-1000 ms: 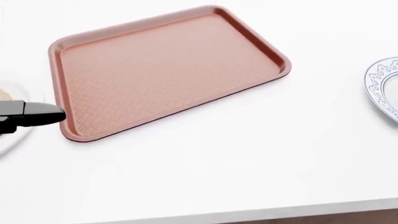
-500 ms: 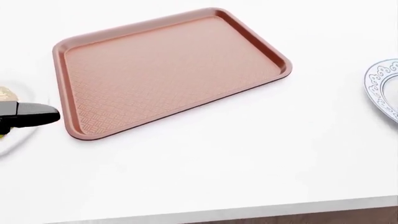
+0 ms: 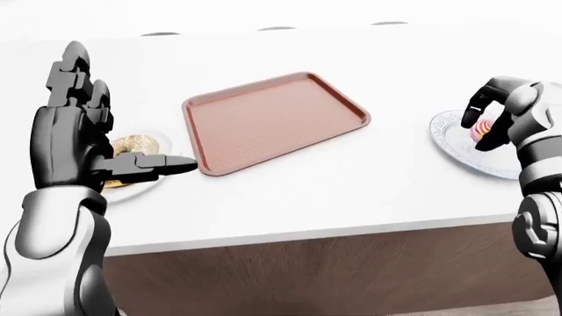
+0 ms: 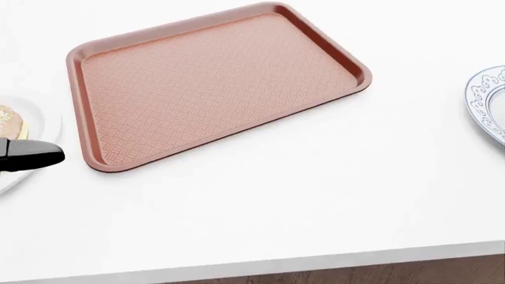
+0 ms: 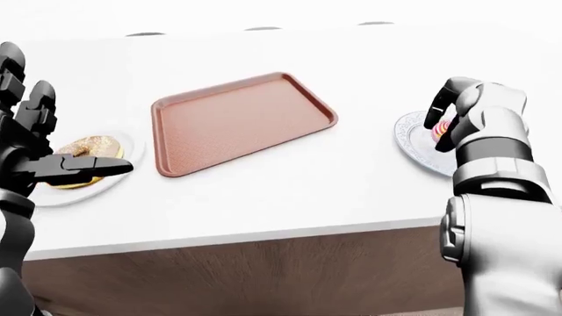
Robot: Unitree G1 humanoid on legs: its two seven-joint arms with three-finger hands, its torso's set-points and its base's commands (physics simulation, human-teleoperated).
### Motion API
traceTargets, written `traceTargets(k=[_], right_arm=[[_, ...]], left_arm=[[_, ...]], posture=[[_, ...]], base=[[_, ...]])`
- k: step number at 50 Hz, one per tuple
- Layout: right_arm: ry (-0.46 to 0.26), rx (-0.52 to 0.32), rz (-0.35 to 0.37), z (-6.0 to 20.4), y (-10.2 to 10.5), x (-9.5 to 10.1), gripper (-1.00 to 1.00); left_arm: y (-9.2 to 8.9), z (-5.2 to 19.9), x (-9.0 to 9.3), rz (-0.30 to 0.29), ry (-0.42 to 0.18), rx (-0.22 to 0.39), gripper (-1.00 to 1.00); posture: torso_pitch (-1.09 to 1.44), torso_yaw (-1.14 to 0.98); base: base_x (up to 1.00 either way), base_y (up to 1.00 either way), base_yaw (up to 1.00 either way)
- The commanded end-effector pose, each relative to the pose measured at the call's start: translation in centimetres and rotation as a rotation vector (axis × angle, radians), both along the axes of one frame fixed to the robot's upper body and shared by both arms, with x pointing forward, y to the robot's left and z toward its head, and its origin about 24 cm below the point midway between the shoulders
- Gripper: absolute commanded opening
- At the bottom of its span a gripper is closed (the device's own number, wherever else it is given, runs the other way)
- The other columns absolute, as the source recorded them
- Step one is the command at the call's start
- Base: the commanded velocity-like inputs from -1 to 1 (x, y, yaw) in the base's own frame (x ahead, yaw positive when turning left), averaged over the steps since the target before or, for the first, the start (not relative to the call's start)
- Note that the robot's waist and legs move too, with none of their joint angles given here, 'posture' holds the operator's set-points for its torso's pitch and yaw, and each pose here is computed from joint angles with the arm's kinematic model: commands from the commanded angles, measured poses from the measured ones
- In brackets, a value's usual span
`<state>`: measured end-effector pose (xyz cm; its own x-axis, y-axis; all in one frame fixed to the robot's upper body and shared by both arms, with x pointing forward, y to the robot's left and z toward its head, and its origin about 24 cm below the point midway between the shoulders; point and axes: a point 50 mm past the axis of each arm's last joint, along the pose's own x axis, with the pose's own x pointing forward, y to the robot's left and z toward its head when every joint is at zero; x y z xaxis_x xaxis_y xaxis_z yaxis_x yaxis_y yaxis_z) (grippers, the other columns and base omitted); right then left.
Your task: Move the dessert items from the plate to the tray.
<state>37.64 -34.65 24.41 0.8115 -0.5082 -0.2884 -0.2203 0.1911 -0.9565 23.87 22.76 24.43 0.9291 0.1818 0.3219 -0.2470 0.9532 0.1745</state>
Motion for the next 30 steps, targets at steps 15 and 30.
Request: traceTargets(k=[15,30], right_arm=[[-0.316,-0.098,0.263,12.6,7.1,1.3,-1.0],[-0.4,0.102,0.861,9.2,25.8,4.5,-1.0]], left_arm=[[-0.3,1.8,-0.4,-0.01,-0.092,0.019,1.0],[-0.7,1.1,-0.6,-0.021,-0.088,0.008,1.0]], posture=[[0.0,0.0],[0.0,0.0]], base=[[0.0,0.0,0.0],[0.0,0.0,0.0]])
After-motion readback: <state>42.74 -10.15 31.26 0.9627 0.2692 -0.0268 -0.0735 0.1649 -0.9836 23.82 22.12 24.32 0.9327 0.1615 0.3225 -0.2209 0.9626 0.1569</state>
